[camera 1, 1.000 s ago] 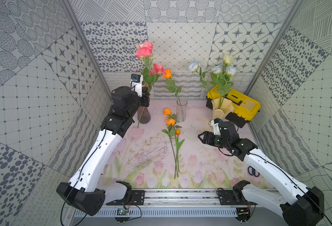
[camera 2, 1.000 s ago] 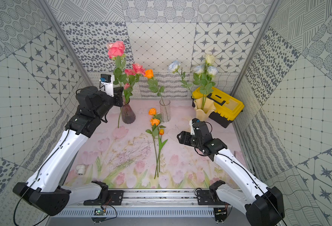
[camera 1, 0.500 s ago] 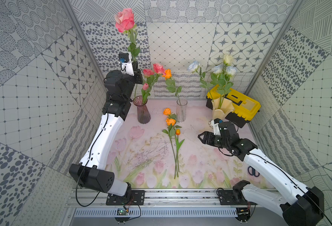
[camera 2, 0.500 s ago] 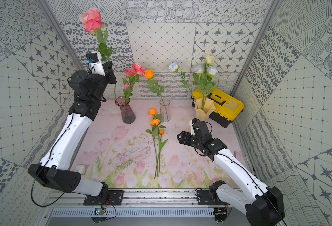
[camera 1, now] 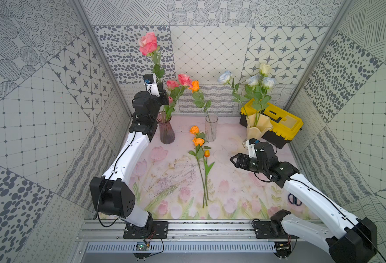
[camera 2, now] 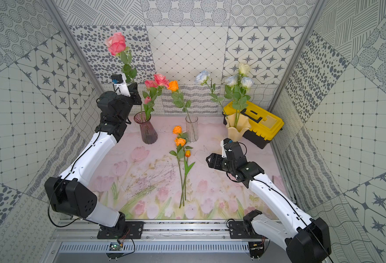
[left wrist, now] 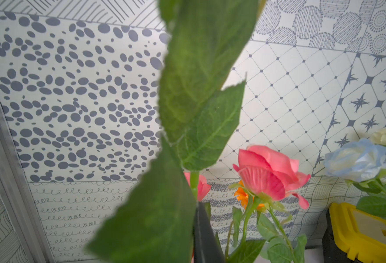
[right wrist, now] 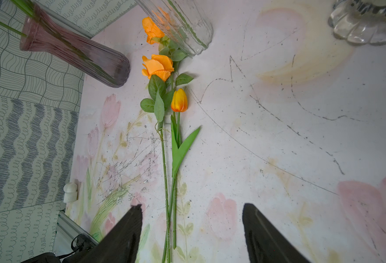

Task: Arrange the flowers in different vases according to their variety
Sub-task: Insert the flower into the vase, then pick up the flower at the center of the board.

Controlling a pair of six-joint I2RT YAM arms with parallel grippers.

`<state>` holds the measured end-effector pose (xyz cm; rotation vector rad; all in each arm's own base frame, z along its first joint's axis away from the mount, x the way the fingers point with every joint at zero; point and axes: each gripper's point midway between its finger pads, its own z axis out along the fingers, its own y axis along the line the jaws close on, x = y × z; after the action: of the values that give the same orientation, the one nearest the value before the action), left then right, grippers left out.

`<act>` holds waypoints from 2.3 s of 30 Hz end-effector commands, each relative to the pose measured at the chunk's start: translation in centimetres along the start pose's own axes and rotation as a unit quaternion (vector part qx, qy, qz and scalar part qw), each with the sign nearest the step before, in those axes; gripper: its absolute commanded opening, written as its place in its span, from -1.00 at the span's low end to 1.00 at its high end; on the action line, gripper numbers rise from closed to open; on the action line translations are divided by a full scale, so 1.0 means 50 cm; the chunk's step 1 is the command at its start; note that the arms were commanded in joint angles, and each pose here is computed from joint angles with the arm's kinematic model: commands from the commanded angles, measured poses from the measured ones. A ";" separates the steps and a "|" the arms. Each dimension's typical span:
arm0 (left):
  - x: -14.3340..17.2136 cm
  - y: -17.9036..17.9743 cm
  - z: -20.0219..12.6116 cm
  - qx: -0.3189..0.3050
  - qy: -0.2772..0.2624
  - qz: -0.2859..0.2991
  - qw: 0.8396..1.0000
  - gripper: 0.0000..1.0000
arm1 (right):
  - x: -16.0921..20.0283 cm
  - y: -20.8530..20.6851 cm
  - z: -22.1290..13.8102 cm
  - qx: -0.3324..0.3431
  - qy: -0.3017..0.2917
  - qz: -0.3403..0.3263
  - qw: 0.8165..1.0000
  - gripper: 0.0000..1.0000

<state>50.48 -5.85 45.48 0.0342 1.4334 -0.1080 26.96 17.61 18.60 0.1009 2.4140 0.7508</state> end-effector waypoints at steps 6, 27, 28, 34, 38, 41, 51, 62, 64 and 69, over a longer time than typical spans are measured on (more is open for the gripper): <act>0.116 0.004 -0.003 0.002 0.055 -0.035 0.998 0.13 | -0.016 0.016 0.006 -0.016 -0.013 0.002 1.000 0.48; 0.157 0.013 -0.178 -0.018 0.138 -0.054 0.989 0.98 | 0.034 0.052 0.046 -0.020 0.034 -0.026 0.999 0.48; 0.161 0.014 -0.190 -0.019 0.144 -0.054 0.988 0.98 | 0.039 0.057 0.052 -0.018 0.039 -0.033 0.999 0.48; 0.225 -0.001 -0.284 -0.017 0.203 -0.059 0.977 0.98 | 0.076 0.085 0.086 -0.007 0.065 -0.062 0.996 0.47; 0.276 -0.022 -0.352 -0.005 0.237 -0.059 0.970 0.97 | 0.103 0.108 0.112 -0.006 0.084 -0.069 0.994 0.45; 0.310 -0.027 -0.397 -0.003 0.265 -0.064 0.962 0.98 | 0.124 0.136 0.129 -0.009 0.097 -0.085 0.992 0.45; 0.396 -0.033 -0.518 0.009 0.351 -0.089 0.932 0.98 | 0.174 0.208 0.209 0.012 0.137 -0.161 0.977 0.34; 0.474 -0.053 -0.552 0.020 0.433 -0.118 0.894 0.98 | 0.208 0.201 0.293 0.062 0.183 -0.212 0.958 0.16; 0.479 -0.050 -0.553 0.016 0.438 -0.115 0.892 0.98 | 0.213 0.197 0.304 0.071 0.190 -0.220 0.954 0.12; 0.484 -0.049 -0.556 0.013 0.445 -0.113 0.888 0.98 | 0.234 0.179 0.331 0.097 0.209 -0.240 0.943 0.06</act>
<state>26.88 -6.86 18.83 -0.0562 2.2971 -0.3082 25.82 35.92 6.79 -0.5547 2.7432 0.3930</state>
